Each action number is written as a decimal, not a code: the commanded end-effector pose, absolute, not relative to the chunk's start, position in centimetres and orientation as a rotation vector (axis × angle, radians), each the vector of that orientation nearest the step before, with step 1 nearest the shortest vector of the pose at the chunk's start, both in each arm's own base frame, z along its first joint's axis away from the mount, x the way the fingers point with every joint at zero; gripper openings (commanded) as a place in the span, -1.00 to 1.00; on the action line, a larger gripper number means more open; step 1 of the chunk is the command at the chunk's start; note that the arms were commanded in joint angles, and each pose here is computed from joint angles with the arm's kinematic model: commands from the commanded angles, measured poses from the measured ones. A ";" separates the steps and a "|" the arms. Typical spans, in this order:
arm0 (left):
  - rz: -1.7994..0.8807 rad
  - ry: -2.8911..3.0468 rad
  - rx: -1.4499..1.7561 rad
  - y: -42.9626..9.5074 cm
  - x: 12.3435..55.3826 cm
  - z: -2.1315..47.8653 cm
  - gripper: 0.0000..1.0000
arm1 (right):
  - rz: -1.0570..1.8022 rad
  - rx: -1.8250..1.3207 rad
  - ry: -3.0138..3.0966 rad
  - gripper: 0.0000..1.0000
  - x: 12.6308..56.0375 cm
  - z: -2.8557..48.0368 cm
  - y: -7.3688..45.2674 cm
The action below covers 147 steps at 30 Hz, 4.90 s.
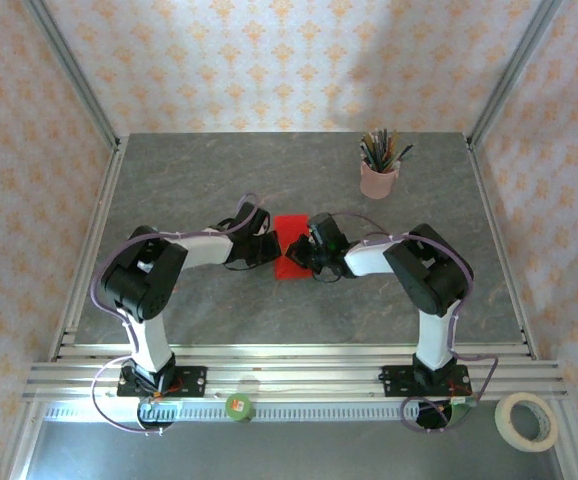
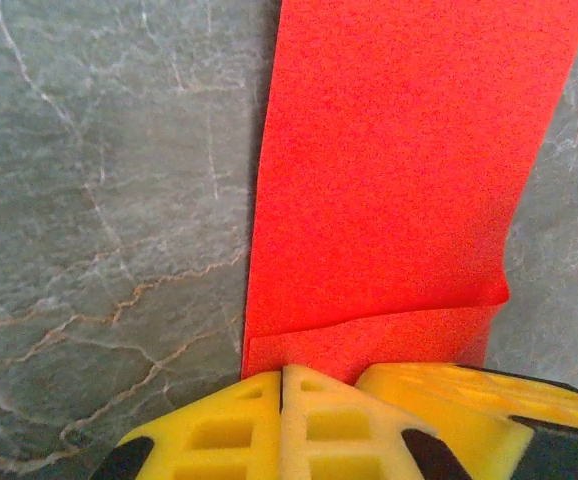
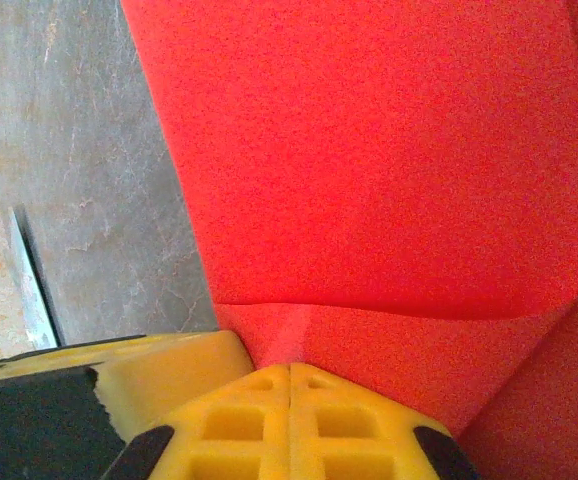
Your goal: Fold a paper plane with a square sheet of paper (pick it up from the middle)
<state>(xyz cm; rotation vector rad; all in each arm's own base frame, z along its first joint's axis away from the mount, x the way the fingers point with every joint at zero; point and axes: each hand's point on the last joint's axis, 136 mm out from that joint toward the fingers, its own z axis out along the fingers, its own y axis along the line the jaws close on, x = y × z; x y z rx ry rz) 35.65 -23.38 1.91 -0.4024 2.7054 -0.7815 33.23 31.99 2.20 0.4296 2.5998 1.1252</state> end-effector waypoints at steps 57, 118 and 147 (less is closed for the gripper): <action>-0.390 2.971 -0.168 -19.7 31.8 -4.2 -1.00 | 0.661 0.653 2.499 -1.00 38.7 5.1 22.0; -1.002 2.692 -0.380 -27.5 32.9 3.6 -0.94 | 0.665 0.643 2.846 -1.00 30.0 -4.4 24.9; -0.941 2.785 -0.484 -24.5 30.9 -0.5 -0.94 | 0.443 0.604 2.935 -1.00 28.0 -7.1 22.1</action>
